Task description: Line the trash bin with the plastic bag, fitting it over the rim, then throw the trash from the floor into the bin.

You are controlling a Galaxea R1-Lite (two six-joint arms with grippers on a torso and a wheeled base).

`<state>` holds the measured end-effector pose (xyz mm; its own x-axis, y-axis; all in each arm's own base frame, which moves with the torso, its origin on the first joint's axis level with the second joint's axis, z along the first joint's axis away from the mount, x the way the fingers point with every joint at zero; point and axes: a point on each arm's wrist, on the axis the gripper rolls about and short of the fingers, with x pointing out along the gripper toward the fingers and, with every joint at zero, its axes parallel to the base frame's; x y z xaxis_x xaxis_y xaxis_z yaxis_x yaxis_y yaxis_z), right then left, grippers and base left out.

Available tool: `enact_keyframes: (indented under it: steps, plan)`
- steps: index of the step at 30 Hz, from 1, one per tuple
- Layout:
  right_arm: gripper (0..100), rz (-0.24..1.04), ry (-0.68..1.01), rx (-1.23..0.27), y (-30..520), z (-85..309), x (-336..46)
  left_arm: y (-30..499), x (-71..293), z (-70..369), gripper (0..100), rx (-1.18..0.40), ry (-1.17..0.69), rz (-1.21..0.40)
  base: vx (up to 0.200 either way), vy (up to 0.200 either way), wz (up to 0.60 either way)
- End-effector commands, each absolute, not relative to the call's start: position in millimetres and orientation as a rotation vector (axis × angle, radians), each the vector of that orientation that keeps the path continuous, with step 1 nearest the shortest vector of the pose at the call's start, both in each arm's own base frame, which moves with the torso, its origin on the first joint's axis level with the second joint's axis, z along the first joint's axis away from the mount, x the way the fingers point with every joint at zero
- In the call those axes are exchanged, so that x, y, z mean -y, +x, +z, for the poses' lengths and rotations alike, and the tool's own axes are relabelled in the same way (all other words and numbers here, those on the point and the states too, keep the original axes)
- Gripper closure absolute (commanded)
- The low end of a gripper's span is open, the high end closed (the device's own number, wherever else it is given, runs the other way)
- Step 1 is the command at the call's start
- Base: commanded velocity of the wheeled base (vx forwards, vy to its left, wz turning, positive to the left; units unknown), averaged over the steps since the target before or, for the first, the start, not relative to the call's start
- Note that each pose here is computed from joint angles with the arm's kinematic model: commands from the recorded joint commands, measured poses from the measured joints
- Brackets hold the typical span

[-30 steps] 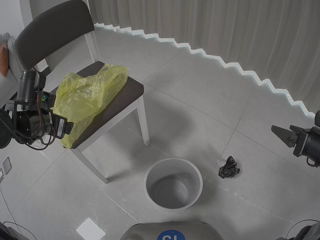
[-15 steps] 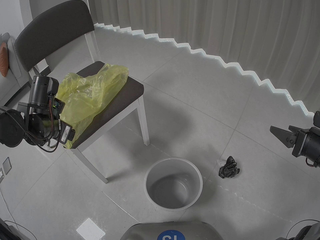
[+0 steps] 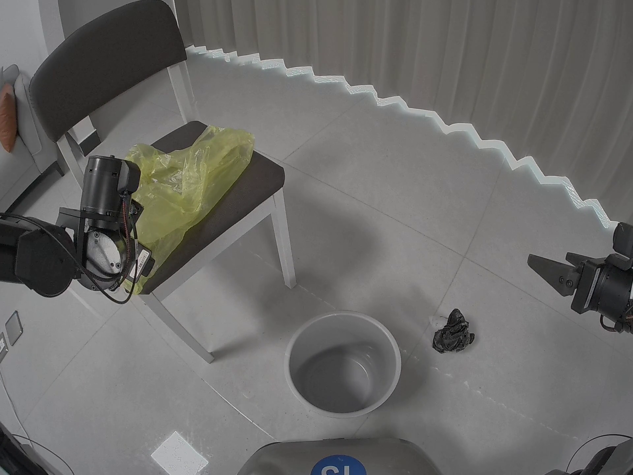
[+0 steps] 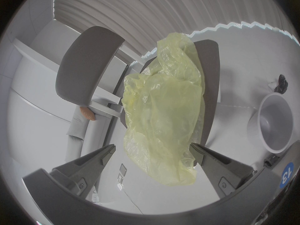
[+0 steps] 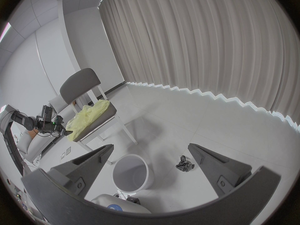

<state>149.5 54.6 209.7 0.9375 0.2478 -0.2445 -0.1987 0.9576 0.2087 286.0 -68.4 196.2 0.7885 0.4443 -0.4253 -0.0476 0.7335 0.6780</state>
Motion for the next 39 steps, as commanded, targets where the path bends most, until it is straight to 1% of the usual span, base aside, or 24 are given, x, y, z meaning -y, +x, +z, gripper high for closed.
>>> enact_keyframes:
  steps: [1, 11, 12, 29, 35, 39]
  plan:
    - [0, 0.229, 0.181, -0.277, 150.5, 208.9, -55.1, 288.1, 69.1, 193.7, 0, -0.618, 0.711, 0.297, 0.0, 0.0, 0.0]
    - [0, 0.23, 0.179, -0.286, 152.3, 207.4, -55.8, 288.3, 67.0, 192.5, 0, -0.628, 0.718, 0.319, 0.0, 0.0, 0.0]
    - [0, 0.228, 0.179, -0.286, 152.3, 207.4, -55.7, 288.3, 67.0, 192.5, 100, -0.629, 0.721, 0.318, 0.0, 0.0, 0.0]
    - [0, 0.244, 0.175, -0.299, 151.5, 204.3, -55.8, 284.1, 64.5, 196.0, 100, -0.623, 0.721, 0.343, 0.0, 0.0, 0.0]
    - [0, 0.244, 0.176, -0.296, 150.9, 204.8, -55.6, 263.9, 60.1, 209.6, 100, -0.579, 0.698, 0.347, 0.0, 0.0, 0.0]
    - [0, 0.246, 0.174, -0.297, 150.7, 204.4, -55.8, 239.5, 53.4, 220.5, 100, -0.535, 0.671, 0.343, 0.0, 0.0, 0.0]
